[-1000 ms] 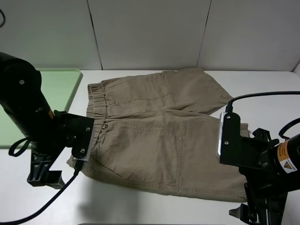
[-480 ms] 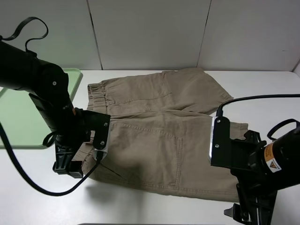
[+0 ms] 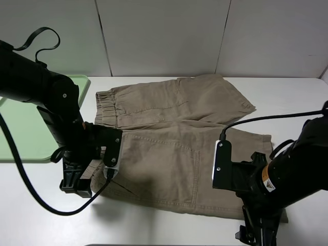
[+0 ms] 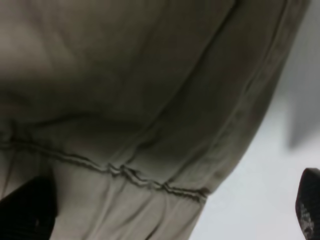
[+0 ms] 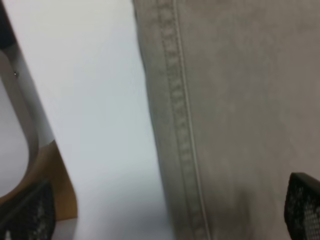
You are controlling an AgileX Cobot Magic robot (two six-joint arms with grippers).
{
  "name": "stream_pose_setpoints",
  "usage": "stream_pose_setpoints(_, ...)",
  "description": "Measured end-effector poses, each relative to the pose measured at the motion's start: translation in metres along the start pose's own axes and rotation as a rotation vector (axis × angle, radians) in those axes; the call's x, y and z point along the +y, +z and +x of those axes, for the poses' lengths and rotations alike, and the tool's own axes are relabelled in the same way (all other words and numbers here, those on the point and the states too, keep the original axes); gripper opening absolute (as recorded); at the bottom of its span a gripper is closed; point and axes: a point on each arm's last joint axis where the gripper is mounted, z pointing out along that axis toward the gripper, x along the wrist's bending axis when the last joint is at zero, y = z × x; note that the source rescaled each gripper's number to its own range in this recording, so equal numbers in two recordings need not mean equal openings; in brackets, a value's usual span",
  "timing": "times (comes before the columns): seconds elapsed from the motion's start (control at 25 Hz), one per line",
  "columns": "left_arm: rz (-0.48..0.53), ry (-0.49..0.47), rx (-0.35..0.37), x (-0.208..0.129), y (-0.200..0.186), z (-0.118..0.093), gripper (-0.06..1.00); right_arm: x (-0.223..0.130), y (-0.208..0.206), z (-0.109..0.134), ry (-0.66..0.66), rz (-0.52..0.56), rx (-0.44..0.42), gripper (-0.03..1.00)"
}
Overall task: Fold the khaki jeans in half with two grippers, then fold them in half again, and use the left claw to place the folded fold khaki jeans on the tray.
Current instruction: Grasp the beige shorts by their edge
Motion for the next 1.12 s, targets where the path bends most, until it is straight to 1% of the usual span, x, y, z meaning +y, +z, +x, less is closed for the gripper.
stream_pose_setpoints(0.28,-0.003,0.042,0.006,0.000,0.000,0.001,0.94,0.000,0.019,0.000,-0.022,0.060,0.024,1.00)
stream_pose_setpoints(0.44,-0.006,0.054,0.013,0.001,0.004,0.001,0.94,0.001,0.022,0.000,-0.026,0.058,0.023,1.00)
stream_pose_setpoints(0.52,0.005,0.057,-0.005,0.000,0.011,0.001,0.94,0.001,0.022,0.000,-0.027,0.059,0.023,1.00)
stream_pose_setpoints(0.64,0.009,0.059,-0.010,0.000,0.016,0.001,0.94,0.000,0.022,-0.001,-0.030,0.059,0.021,1.00)
stream_pose_setpoints(0.76,0.007,0.059,-0.006,0.000,0.016,0.002,0.91,-0.002,0.022,-0.006,-0.007,0.062,0.015,1.00)
stream_pose_setpoints(0.84,0.004,0.060,0.000,0.000,0.016,0.002,0.87,-0.006,0.022,-0.013,0.027,0.066,0.010,1.00)
stream_pose_setpoints(0.92,0.002,0.062,0.008,0.001,0.017,0.003,0.81,-0.009,0.022,-0.018,0.048,0.070,0.005,1.00)
stream_pose_setpoints(1.0,-0.001,0.065,0.017,0.001,0.017,0.004,0.72,-0.011,0.022,-0.019,0.049,0.073,0.001,1.00)
stream_pose_setpoints(1.12,-0.007,0.067,0.032,0.002,0.018,0.006,0.54,-0.011,0.022,-0.020,0.024,0.077,-0.008,1.00)
